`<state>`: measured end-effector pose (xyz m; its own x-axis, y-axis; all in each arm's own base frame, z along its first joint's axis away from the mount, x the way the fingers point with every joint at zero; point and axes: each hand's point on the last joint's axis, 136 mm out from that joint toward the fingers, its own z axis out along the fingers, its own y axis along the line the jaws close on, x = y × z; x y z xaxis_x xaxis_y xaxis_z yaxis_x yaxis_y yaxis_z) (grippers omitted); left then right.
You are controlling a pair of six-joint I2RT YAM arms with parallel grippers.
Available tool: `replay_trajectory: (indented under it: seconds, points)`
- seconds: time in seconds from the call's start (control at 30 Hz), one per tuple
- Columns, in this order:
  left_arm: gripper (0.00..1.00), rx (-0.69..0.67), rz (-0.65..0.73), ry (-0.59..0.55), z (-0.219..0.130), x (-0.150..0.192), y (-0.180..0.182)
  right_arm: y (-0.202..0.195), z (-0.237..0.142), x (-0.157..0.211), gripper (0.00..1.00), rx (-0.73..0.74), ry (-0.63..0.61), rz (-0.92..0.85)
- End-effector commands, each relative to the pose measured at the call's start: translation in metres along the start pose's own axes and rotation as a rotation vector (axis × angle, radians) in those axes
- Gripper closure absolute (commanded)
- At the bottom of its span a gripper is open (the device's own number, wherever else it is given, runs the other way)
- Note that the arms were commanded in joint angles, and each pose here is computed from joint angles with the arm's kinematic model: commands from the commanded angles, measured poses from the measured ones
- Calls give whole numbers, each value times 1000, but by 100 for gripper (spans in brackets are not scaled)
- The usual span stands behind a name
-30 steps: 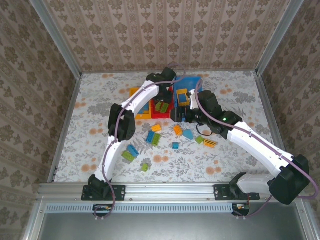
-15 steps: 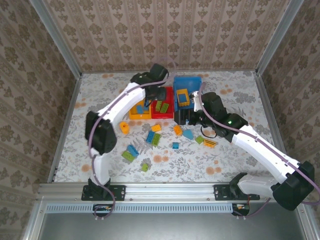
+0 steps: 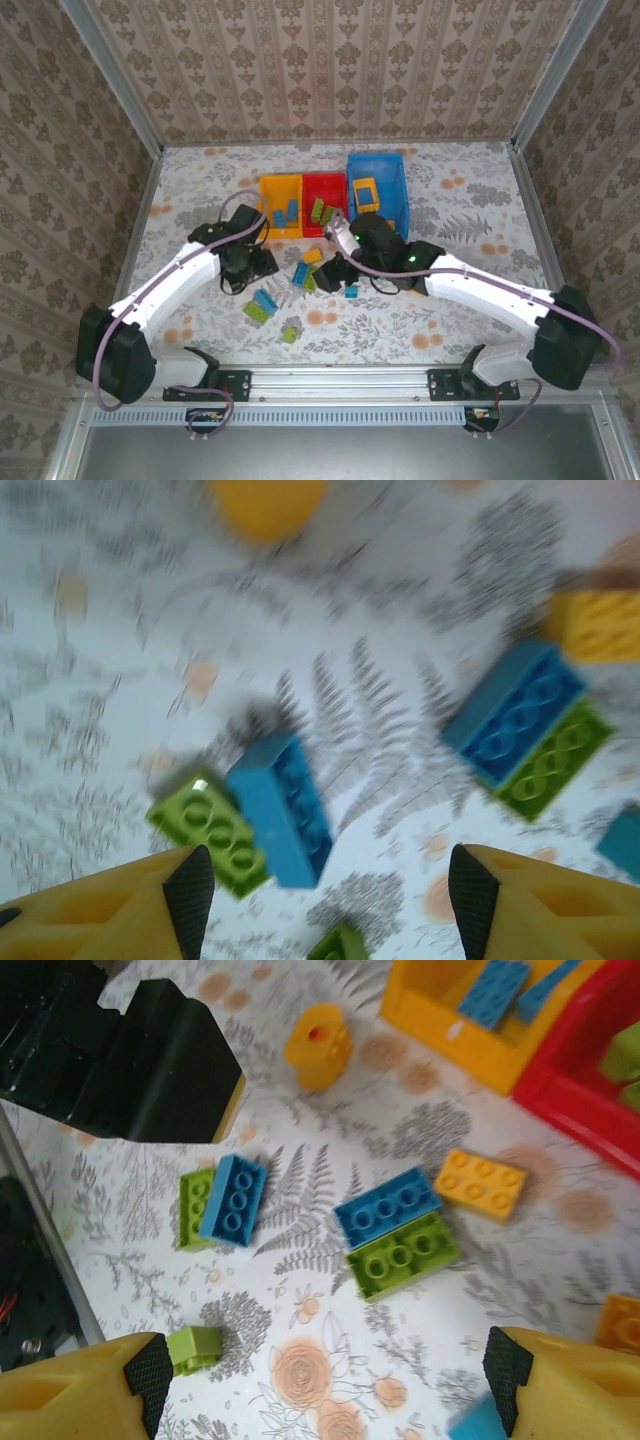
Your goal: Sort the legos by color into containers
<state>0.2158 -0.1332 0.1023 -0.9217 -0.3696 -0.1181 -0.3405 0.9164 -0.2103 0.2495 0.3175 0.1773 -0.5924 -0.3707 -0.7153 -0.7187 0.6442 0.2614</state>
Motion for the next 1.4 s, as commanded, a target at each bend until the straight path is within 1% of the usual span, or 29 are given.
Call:
replay_trajectory:
  seconds: [0.0,0.1,0.2,0.43,0.6,0.7,0.87,0.97,1.1,1.27,1.37]
  points:
    - [32,36,-150,93,13,21,6,21,19,0,15,-88,-4,-33]
    - [30,26,-157,107,24,22,8,30,29,10,15,-119,35,-40]
    - [31,13,-147,117,36,20,9,34,34,17,15,-139,58,-36]
    - [43,0,-135,148,54,16,10,34,34,19,15,-137,66,-35]
    - [47,-12,-118,169,60,15,8,33,33,19,15,-127,66,-27]
    - [47,-19,-116,192,64,18,8,32,33,19,15,-122,67,-22]
    - [48,-10,-99,185,69,14,1,31,34,21,15,-118,74,-16]
    - [49,-4,-79,170,72,6,-9,31,35,22,15,-117,77,-12]
    - [49,-24,-33,178,78,0,-20,30,36,24,15,-115,81,-8]
    - [52,-59,26,195,81,2,-24,28,34,23,15,-106,78,-3]
    - [54,-70,47,219,86,10,-23,27,34,23,15,-99,79,2]
